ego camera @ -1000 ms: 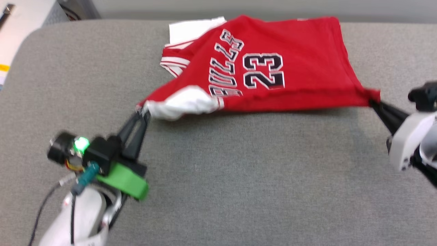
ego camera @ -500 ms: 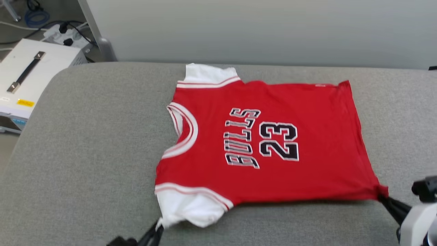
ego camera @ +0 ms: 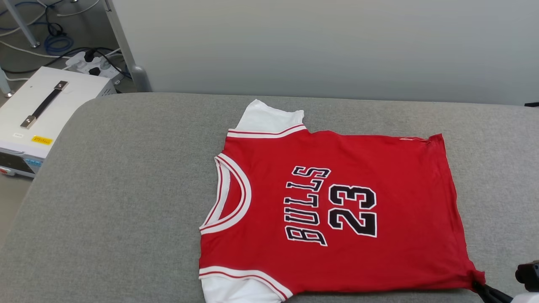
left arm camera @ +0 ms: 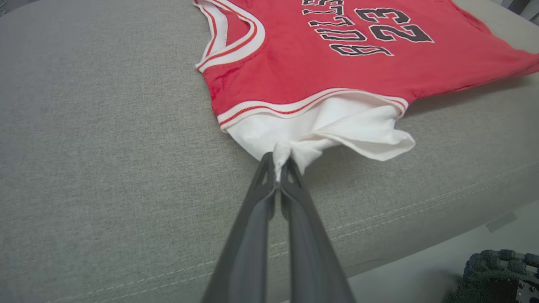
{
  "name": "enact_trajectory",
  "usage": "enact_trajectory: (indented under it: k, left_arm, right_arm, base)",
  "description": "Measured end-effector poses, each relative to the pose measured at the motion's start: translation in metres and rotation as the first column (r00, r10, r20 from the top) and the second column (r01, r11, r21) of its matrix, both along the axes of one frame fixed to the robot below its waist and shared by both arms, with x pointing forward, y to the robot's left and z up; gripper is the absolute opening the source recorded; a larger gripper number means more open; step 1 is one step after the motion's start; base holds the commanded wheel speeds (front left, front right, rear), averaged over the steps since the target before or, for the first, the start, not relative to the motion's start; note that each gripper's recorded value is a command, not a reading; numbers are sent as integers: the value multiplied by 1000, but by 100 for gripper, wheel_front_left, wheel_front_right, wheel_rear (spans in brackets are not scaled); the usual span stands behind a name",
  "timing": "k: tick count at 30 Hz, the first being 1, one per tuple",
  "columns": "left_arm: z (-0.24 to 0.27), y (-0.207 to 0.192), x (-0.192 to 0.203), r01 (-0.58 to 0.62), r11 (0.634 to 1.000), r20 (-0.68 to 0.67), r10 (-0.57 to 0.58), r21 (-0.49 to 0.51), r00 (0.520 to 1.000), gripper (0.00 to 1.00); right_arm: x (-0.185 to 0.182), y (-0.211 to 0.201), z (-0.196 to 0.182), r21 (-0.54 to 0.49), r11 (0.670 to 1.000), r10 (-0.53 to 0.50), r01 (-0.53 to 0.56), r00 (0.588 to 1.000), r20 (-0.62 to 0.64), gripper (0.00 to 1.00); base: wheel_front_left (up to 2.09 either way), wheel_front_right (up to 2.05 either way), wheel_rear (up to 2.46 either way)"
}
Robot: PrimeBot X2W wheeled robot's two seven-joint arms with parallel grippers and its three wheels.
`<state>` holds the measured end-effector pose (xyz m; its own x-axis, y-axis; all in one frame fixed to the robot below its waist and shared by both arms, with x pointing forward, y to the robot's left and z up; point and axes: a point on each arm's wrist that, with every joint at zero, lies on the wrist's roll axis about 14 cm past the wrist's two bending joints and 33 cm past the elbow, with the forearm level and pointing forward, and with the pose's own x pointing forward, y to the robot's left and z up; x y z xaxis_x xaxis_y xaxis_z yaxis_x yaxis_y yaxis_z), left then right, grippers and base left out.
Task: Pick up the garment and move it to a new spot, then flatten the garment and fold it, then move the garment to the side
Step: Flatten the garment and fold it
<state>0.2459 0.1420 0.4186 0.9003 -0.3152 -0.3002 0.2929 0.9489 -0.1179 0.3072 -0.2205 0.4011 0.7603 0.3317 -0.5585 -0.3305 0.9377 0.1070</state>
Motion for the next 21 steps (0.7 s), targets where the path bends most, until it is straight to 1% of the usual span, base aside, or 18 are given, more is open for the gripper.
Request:
enact_trajectory:
  k: [2, 5, 11, 15, 17, 21]
  left_arm:
    - [4, 2, 7, 1, 1000, 22, -1, 9, 1000, 0]
    - [20, 4, 29, 21, 999, 100, -25, 38, 995, 0]
    - [48, 3, 75, 79, 992, 212, -98, 96, 972, 0]
    - [61, 0, 111, 126, 982, 252, -159, 140, 955, 0]
    - [65, -1, 126, 138, 978, 258, -175, 154, 950, 0]
    - [64, -1, 162, 170, 962, 248, -222, 212, 943, 0]
  right_arm:
    - [5, 3, 5, 22, 1000, -15, 15, 1000, 24, 0]
    - [13, 8, 13, 40, 999, -26, 24, 998, 49, 0]
    - [30, 7, 27, 43, 998, -48, 44, 995, 92, 0]
    - [50, 11, 37, 50, 998, -45, 40, 992, 117, 0]
    - [58, 12, 40, 55, 998, -49, 43, 992, 120, 0]
    - [77, 11, 37, 53, 997, -57, 52, 993, 105, 0]
  base:
    - [0, 0, 0]
    - [0, 0, 0]
    - [0, 0, 0]
    - [0, 0, 0]
    - [0, 0, 0]
    - [0, 0, 0]
